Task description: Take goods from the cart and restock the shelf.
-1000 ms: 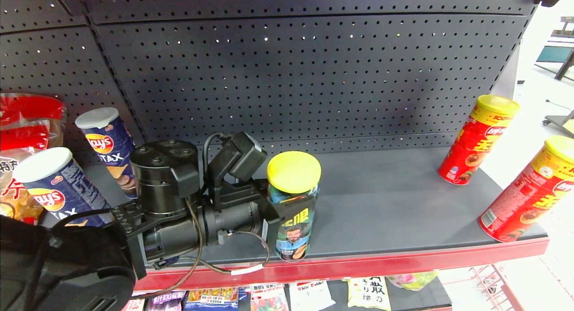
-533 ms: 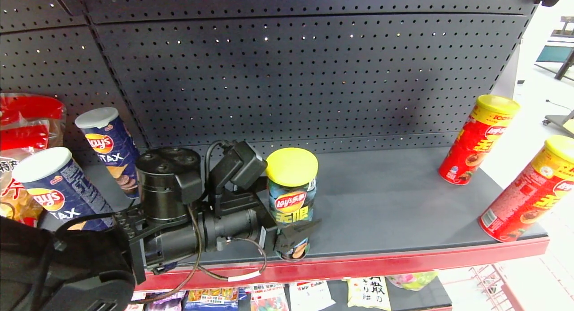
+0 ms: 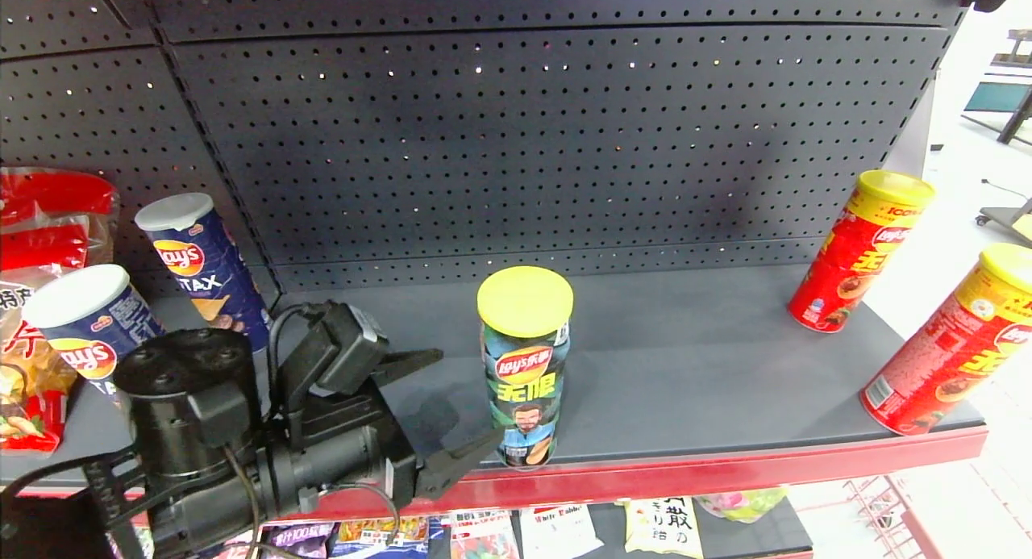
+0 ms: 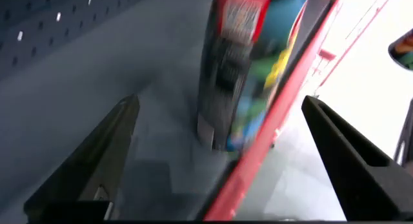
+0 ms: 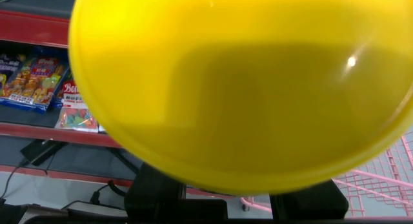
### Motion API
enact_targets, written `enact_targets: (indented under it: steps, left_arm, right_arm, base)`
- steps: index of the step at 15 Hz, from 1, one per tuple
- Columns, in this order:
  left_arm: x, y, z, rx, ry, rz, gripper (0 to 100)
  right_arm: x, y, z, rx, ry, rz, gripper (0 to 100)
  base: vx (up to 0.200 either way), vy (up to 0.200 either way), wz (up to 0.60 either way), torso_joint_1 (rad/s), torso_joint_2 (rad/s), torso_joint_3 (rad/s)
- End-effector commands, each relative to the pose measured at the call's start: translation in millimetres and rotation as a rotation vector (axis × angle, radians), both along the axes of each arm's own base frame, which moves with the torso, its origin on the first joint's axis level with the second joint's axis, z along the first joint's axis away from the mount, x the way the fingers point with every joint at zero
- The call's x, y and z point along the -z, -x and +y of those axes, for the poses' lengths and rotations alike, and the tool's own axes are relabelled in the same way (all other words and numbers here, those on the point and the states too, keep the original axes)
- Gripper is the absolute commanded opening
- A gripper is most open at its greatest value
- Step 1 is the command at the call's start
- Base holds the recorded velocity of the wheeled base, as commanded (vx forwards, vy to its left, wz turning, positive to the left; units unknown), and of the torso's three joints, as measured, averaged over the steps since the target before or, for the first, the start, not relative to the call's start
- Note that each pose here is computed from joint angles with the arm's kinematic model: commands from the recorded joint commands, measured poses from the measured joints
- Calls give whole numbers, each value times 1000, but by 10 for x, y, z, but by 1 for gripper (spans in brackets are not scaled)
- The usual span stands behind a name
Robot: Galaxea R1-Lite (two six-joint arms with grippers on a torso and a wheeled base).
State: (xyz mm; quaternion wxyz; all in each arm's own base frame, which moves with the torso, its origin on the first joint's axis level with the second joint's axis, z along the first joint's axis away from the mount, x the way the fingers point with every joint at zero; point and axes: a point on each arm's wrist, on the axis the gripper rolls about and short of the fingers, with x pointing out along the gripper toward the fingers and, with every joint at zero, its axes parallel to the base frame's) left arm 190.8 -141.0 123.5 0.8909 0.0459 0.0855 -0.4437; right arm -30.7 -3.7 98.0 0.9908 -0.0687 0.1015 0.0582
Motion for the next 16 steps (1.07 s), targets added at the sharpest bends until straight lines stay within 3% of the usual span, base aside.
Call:
enact_targets:
  steps: [1, 6, 7, 9, 10, 11, 13, 16]
  left_arm:
    - [-52, 201, 191, -23, 13, -19, 100]
    - [-185, 570, 485, -214, 48, -103, 100]
    - [-185, 570, 485, -214, 48, -103, 100]
    - [-208, 757, 620, -241, 73, -132, 100]
    - [-242, 829, 673, -271, 102, -139, 100]
    - [-245, 913, 735, -295, 106, -131, 100]
    - [-238, 1008, 802, -306, 93, -121, 100]
    - [-374, 1454, 1108, -335, 21, -54, 100]
  right_arm:
    - [7, -4, 1, -4, 2, 4, 0]
    - [-16, -3, 1, -10, 0, -1, 0]
    - [-16, -3, 1, -10, 0, -1, 0]
    - [-43, -14, 3, -22, -1, 6, 0]
    - [-104, -27, 8, -44, -4, 12, 0]
    - [-191, -61, 16, -61, -6, 31, 0]
    - [-281, -103, 24, -72, -8, 51, 0]
    - [-543, -249, 54, -124, -16, 100, 0]
  base:
    - [0, 0, 0, 0, 0, 0]
    - [0, 0, 0, 0, 0, 0]
    - [0, 0, 0, 0, 0, 0]
    - [0, 0, 0, 0, 0, 0]
    - [0, 0, 0, 0, 0, 0]
    - [0, 0, 0, 0, 0, 0]
    - [0, 0, 0, 0, 0, 0]
    - [0, 0, 0, 0, 0, 0]
